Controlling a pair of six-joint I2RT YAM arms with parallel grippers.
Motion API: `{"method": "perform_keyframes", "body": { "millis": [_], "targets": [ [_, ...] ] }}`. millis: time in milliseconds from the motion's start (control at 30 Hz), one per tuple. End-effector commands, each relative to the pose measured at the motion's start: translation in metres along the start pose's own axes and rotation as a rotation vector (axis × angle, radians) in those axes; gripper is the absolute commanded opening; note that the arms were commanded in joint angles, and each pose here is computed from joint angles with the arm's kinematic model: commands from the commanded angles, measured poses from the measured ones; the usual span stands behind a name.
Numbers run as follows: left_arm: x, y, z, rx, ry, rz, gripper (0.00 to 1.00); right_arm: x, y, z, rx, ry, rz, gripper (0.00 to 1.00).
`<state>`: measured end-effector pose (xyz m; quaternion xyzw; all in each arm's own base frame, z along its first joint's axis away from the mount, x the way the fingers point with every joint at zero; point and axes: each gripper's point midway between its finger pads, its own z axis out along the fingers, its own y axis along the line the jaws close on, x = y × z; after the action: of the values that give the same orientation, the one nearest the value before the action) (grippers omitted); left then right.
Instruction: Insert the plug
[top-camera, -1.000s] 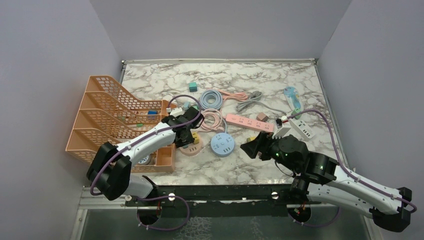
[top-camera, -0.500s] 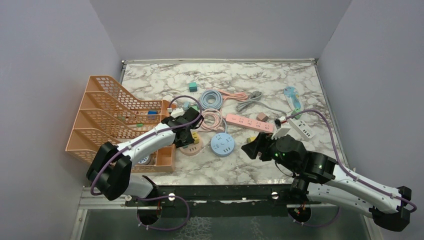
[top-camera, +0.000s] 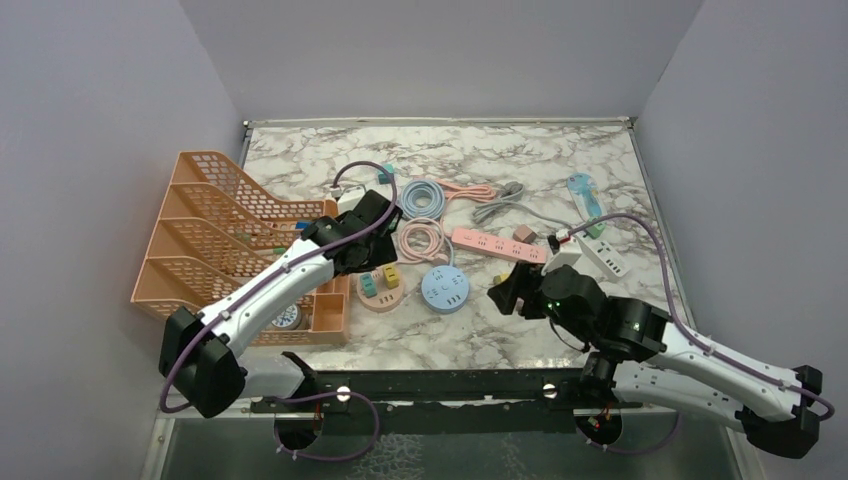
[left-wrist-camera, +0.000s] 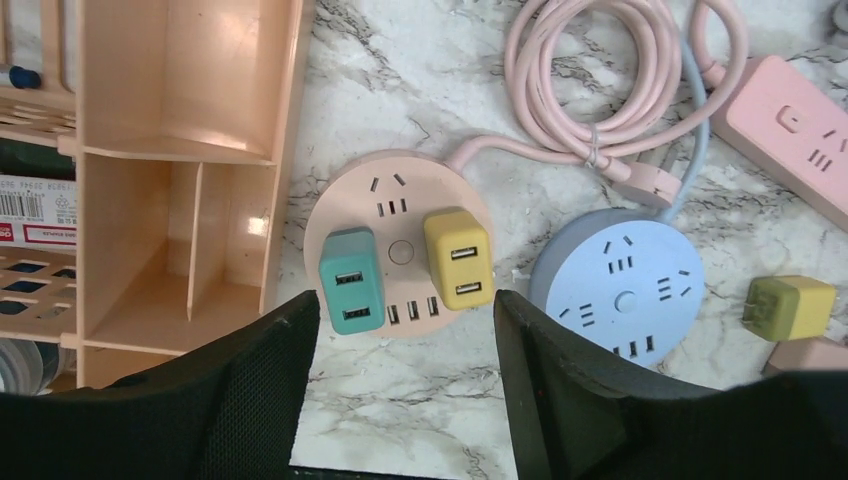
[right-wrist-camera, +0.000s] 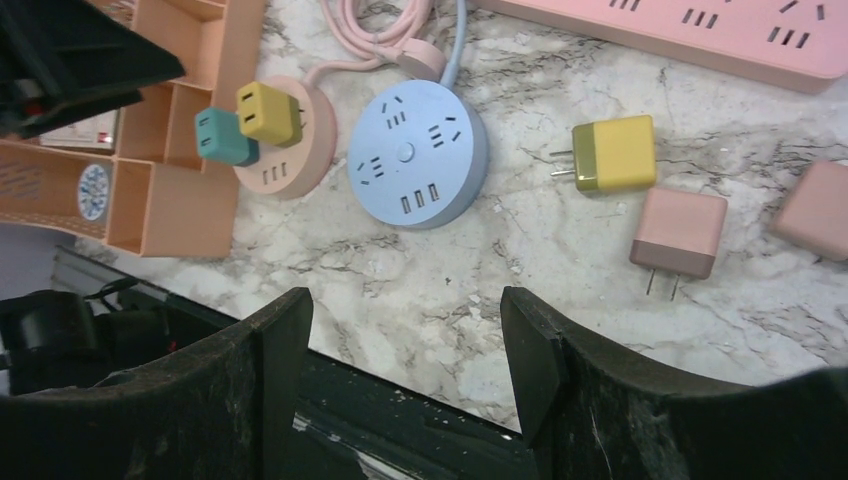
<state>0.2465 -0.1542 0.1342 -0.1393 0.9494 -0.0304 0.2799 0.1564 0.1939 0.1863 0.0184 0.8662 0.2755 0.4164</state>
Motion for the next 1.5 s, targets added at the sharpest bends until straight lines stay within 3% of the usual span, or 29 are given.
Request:
{"method": "perform_keyframes", "body": {
  "millis": [0, 100, 333, 533, 833, 967, 1267, 1467],
  "targets": [
    [-0.014, 0.004, -0.023, 0.037, -0.053, 0.027, 0.68, -0.008, -0.011, 0.007, 0.108, -0.033, -0.023, 0.69],
    [-0.024, -0.010, -0.037, 0.146, -0.095, 0.056, 0.70, -0.004, -0.018, 0.019, 0.188, -0.019, -0.063, 0.69],
    [-0.035, -0.061, -0.084, 0.570, -0.229, 0.174, 0.78, 0.000, -0.046, 0.049, 0.398, 0.087, -0.077, 0.72],
    [-0.040, -0.072, -0.094, 0.688, -0.318, 0.194, 0.87, -0.004, -0.075, 0.067, 0.432, 0.142, -0.071, 0.77],
    [-0.031, -0.102, -0.099, 0.852, -0.279, 0.187, 0.89, 0.016, -0.098, 0.117, 0.392, 0.343, -0.164, 0.82],
    [-0.027, -0.110, -0.098, 0.876, -0.245, 0.171, 0.89, 0.027, -0.109, 0.126, 0.407, 0.411, -0.195, 0.79],
    [-0.005, -0.098, -0.082, 0.856, -0.156, 0.021, 0.85, 0.034, -0.116, 0.132, 0.346, 0.433, -0.276, 0.55],
    [-0.011, -0.092, -0.079, 0.833, -0.199, -0.011, 0.86, 0.041, -0.118, 0.138, 0.334, 0.454, -0.293, 0.53]
  ]
}}
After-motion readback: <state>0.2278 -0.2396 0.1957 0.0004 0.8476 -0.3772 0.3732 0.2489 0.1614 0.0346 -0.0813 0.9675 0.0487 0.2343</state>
